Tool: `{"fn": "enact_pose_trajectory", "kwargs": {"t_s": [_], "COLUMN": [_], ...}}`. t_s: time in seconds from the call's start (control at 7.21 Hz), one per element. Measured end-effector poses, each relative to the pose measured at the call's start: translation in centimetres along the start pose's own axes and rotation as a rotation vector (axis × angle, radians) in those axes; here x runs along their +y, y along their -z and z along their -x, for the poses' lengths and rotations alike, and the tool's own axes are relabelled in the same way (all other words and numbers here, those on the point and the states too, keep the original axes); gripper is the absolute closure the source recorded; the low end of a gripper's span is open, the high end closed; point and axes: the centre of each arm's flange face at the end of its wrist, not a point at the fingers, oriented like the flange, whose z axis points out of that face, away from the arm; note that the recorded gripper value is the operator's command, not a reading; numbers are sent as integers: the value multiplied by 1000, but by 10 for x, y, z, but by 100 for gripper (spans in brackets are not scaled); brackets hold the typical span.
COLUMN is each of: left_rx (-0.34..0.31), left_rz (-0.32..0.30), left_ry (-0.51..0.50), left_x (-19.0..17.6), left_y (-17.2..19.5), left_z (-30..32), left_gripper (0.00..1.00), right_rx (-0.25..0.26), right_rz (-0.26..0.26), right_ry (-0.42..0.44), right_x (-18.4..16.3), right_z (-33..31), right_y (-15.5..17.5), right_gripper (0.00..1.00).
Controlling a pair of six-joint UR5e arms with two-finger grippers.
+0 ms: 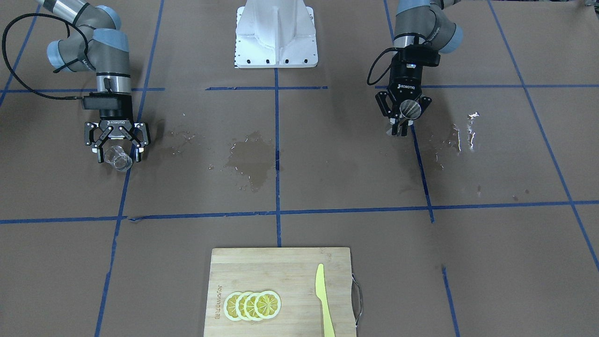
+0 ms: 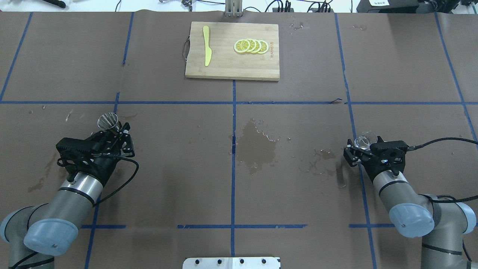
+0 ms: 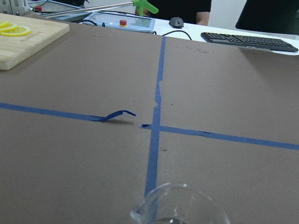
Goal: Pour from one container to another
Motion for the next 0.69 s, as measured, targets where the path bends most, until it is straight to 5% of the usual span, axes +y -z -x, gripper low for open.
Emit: {"fn": "enact_pose_trajectory", "kwargs": {"t_s": [0.14, 0.42, 0.69], "left_rx": [0, -1, -3], "left_rz": [0, 0, 1], "left_ry": [0, -1, -2], "left_x": [0, 1, 2], "left_y": [0, 0, -1], "left_z": [0, 0, 1], "left_gripper": [100, 100, 100], "right_rx": [1, 5, 2], "right_rz": [2, 8, 25], "right_ry": [0, -2, -6], "right_x": [-1, -5, -10], "right_z": [-1, -4, -6], "right_y": [-1, -4, -7], "right_gripper": [37, 95, 100]}}
